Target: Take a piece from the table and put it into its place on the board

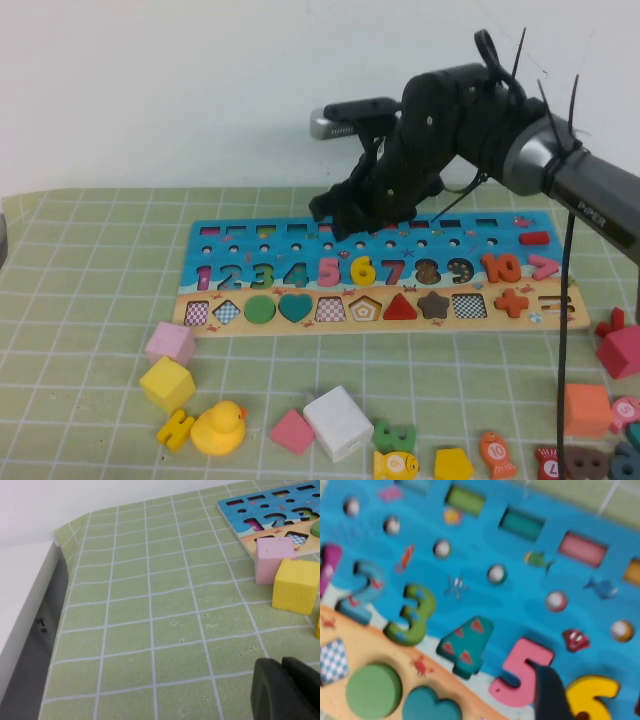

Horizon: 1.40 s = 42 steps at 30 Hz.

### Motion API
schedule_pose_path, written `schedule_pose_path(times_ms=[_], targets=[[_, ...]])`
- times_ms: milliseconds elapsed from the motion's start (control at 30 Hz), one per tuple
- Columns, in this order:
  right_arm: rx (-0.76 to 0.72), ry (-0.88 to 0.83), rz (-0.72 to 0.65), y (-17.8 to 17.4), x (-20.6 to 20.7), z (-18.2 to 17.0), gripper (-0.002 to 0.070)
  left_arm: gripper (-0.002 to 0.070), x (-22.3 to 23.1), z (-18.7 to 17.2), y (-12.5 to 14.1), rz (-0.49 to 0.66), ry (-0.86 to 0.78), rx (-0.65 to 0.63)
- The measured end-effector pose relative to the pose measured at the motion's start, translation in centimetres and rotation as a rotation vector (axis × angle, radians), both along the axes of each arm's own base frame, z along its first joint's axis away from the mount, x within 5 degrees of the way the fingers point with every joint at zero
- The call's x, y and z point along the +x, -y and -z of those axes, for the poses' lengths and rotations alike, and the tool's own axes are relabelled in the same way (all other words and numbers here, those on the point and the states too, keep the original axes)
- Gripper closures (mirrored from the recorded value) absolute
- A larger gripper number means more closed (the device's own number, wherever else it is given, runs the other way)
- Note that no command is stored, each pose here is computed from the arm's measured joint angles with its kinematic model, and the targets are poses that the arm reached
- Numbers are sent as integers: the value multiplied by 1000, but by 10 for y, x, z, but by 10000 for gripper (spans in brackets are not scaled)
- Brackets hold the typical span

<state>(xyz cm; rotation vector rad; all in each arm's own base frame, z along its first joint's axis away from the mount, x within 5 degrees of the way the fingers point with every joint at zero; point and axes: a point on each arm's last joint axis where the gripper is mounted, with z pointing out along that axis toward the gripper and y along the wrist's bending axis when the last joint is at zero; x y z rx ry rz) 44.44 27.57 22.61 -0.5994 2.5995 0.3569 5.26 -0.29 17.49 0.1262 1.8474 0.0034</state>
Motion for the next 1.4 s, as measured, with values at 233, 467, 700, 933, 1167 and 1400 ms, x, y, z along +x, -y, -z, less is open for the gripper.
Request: schedule_pose_path(times_ms=[233,467,700,933,1167,1400], targets=[[-123,-97,46,10,-4,13,617,677,0,0,0,0,0,0],[-213,-195,41,13,-6,39,672,677,0,0,0,0,0,0],[-200,-132,39,12,-2,28,676,677,0,0,0,0,0,0],[-225,-91,-11,10,-6,12,676,677,0,0,0,0,0,0],[-356,47,-44,16,-26,-45,676,677,0,0,0,0,0,0],[-267,270,-116,17,-84,-156,676,677,0,0,0,0,0,0]])
